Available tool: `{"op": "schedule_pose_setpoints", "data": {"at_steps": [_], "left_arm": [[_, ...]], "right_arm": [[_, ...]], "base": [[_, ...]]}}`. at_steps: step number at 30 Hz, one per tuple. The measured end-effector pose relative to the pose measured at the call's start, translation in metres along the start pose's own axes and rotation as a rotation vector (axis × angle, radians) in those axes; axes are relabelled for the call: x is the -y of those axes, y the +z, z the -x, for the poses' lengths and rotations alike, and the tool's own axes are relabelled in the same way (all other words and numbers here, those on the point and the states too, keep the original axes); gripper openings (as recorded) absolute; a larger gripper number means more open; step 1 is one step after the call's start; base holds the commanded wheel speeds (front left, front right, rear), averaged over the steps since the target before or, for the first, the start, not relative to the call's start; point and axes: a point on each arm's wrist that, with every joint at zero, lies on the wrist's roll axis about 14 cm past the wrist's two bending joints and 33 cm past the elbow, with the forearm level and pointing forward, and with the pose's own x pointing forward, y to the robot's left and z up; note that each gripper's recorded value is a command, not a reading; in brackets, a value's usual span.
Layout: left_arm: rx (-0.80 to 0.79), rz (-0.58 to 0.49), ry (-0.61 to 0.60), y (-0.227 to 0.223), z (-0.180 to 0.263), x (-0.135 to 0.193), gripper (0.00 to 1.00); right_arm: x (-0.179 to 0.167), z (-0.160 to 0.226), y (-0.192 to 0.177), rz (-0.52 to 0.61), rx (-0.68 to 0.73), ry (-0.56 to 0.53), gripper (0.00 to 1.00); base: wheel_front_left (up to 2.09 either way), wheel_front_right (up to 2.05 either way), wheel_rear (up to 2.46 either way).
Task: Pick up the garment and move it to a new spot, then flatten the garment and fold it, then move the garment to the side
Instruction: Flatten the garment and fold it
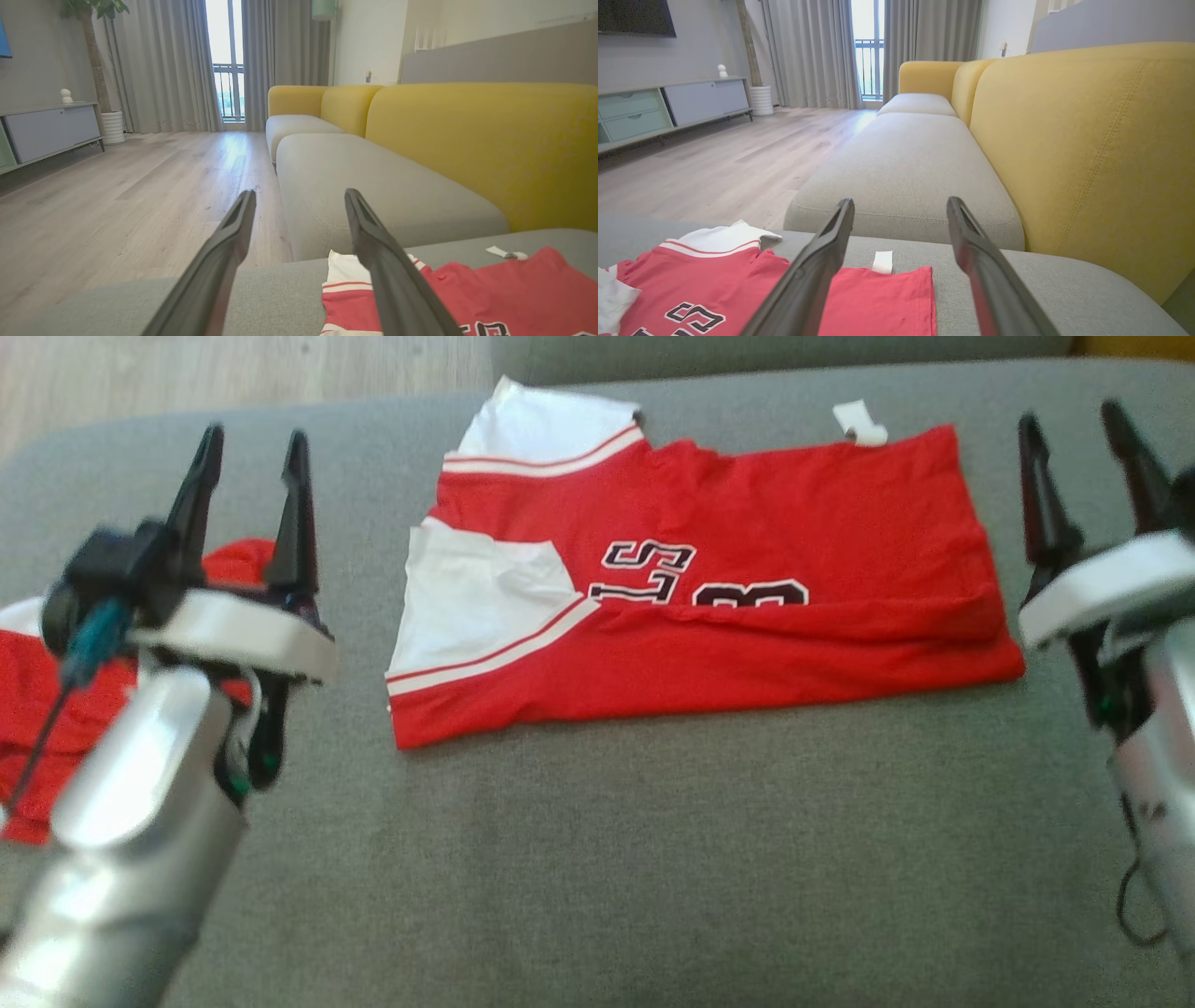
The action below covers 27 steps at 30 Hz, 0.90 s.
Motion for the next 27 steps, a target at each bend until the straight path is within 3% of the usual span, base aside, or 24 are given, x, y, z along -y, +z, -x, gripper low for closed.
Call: {"op": "schedule_pose_setpoints", "data": {"at_steps": [5,17,27], "left_arm": [[0.097,0.066,0.043,0.019,0.025,0.008,1.0],[-0.02,0.113,0.086,-0.044,0.098,0.04,1.0],[-0.04,0.106,0.103,-0.057,0.098,0.036,1.0]], "right_arm": [[-0.006,0.022,0.001,-0.025,0.045,-0.022,1.0],[-0.03,0.1,-0.059,-0.121,-0.056,-0.122,1.0],[-0.028,0.104,-0.051,-0.121,-0.024,-0.151,1.0]], "base": [[0.0,0.0,0.0],[0.0,0.0,0.0],[0.0,0.0,0.0]]}}
